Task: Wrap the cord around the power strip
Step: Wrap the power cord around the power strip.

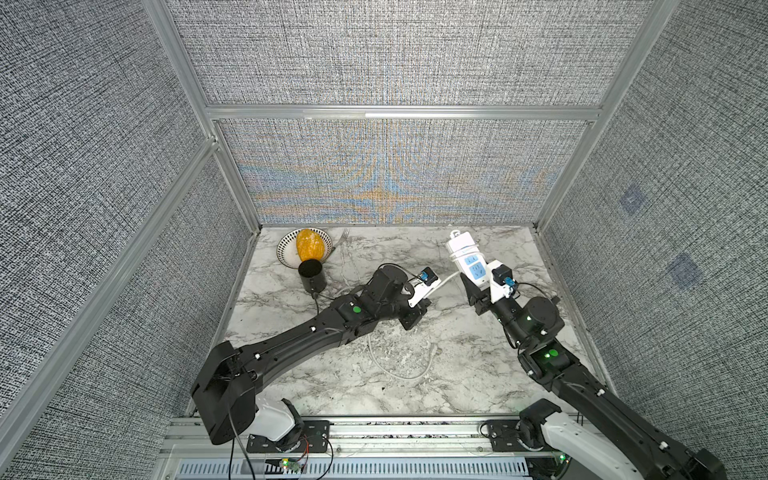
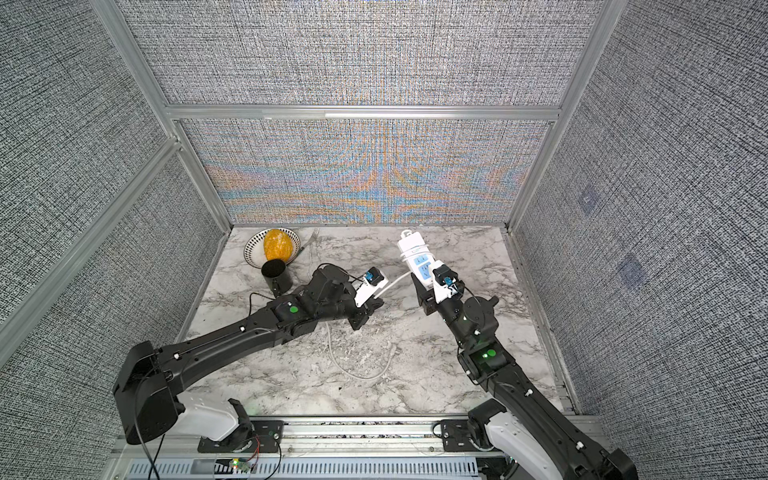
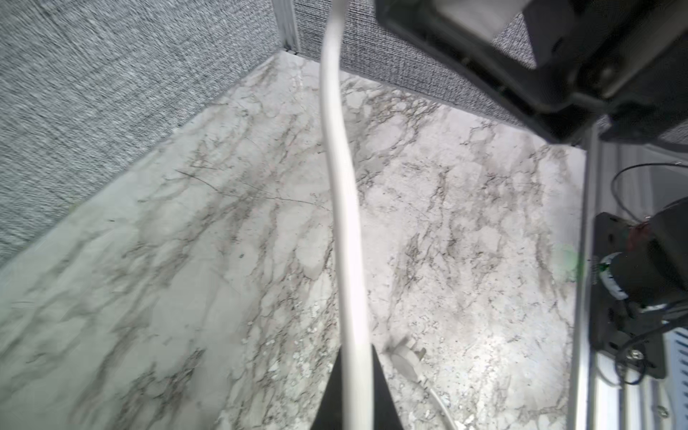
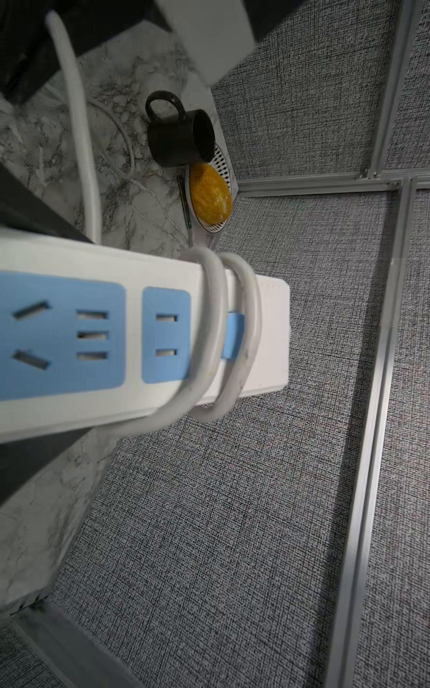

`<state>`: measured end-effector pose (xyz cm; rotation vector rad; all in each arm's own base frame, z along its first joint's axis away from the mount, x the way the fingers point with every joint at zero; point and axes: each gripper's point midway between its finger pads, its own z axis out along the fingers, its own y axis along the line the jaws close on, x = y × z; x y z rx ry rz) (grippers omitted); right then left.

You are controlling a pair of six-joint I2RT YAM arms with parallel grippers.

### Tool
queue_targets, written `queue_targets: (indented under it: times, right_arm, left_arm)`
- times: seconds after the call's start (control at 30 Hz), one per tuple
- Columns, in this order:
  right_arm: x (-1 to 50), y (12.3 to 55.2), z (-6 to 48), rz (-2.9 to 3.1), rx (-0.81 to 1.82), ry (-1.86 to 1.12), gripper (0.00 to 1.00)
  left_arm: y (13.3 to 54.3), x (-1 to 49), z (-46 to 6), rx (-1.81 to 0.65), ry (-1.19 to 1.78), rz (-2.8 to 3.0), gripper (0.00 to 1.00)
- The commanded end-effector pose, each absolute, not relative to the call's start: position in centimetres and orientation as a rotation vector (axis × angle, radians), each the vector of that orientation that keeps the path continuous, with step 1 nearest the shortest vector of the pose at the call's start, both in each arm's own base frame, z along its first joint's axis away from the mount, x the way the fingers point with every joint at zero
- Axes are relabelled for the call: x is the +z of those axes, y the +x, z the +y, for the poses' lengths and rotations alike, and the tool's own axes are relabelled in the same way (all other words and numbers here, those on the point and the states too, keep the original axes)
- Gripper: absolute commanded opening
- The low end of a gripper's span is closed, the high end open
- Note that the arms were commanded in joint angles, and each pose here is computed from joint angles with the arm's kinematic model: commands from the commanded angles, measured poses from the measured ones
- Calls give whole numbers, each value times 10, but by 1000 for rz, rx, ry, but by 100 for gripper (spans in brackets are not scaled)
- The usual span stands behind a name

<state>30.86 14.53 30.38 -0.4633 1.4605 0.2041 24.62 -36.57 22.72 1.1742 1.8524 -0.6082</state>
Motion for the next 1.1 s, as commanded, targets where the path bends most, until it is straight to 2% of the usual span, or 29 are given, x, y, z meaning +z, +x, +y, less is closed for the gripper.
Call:
queue_targets:
  times: [0.0,0.2,0.47,0.67,1.07]
  right_arm:
    - [293,318,136,1539,139,-444,0]
    - [271,316,155,1603,175,-596,0]
    - [249,306,179,1651,245,-820,0]
    - [234,286,207,1641,403,-1026,0]
    - [247,204,244,1282,816,-1286,0]
  left_arm:
    - [263,228,-334,-280,1195,1873,8]
    - [271,270,-322,-60,1333,1708,10]
    - [251,300,-334,-2,1663,1385,12]
    - [259,311,-335,123,1737,1258,12]
    - [262,317,-355,131,1841,1133,14]
